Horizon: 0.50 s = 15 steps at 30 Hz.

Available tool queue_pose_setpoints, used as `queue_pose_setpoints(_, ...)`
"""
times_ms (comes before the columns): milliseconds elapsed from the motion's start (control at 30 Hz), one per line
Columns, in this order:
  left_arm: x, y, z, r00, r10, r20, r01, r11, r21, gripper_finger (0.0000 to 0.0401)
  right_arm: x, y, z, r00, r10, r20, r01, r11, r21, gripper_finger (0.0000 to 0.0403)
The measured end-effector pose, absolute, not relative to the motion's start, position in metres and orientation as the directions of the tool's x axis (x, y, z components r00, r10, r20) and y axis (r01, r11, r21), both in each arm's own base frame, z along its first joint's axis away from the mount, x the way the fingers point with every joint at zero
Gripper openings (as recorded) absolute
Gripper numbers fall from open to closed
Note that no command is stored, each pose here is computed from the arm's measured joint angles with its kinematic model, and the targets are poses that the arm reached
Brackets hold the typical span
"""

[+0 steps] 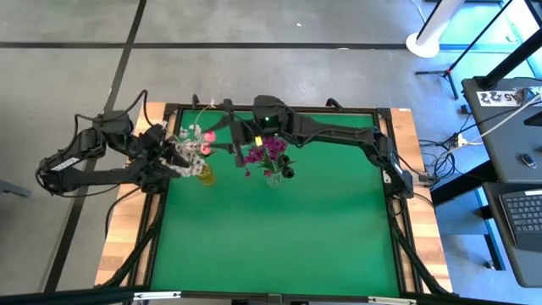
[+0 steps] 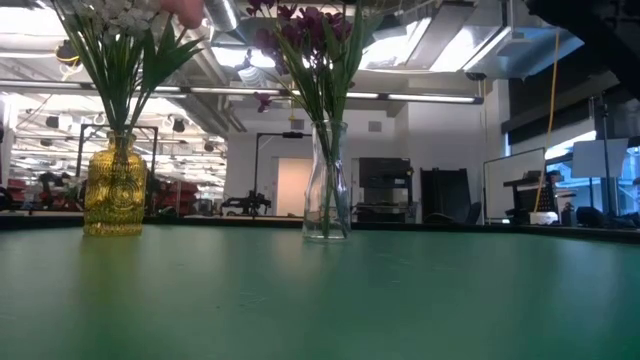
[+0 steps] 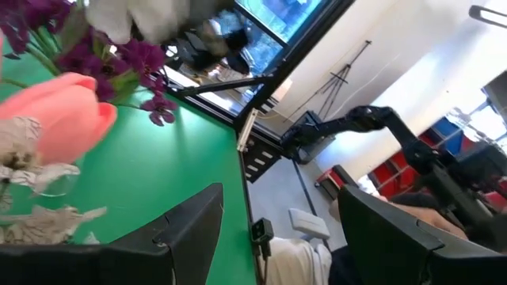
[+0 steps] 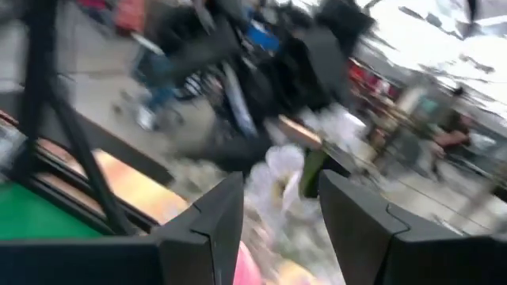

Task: Sort flowers into vase by color
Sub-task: Put the white flowers into the yellow vase

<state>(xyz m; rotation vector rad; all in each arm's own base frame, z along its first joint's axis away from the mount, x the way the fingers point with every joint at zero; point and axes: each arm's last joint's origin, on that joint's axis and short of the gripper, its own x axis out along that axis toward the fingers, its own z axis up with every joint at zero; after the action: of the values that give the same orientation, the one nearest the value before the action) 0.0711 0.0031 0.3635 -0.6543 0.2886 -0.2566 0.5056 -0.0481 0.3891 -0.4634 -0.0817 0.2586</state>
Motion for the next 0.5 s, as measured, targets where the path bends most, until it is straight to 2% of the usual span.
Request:
queue_pose_setpoints(267, 0.0717, 0.0034, 0.3661, 0.936, -0.314, -0.159, 0.154, 0.773, -0.616, 0.0245, 0.5076, -0.0416, 0.3848, 0.954, 0.299, 0.001, -0.27, 0.864, -0.424, 0.0166)
queue_pose_setpoints(500, 0.0719, 0.0035, 0.3672, 0.938, -0.313, -0.149, 0.161, 0.775, -0.611, 0.0245, 0.5085, -0.0462, 0.3841, 0.988, 0.154, -0.007, -0.142, 0.894, -0.425, 0.0166)
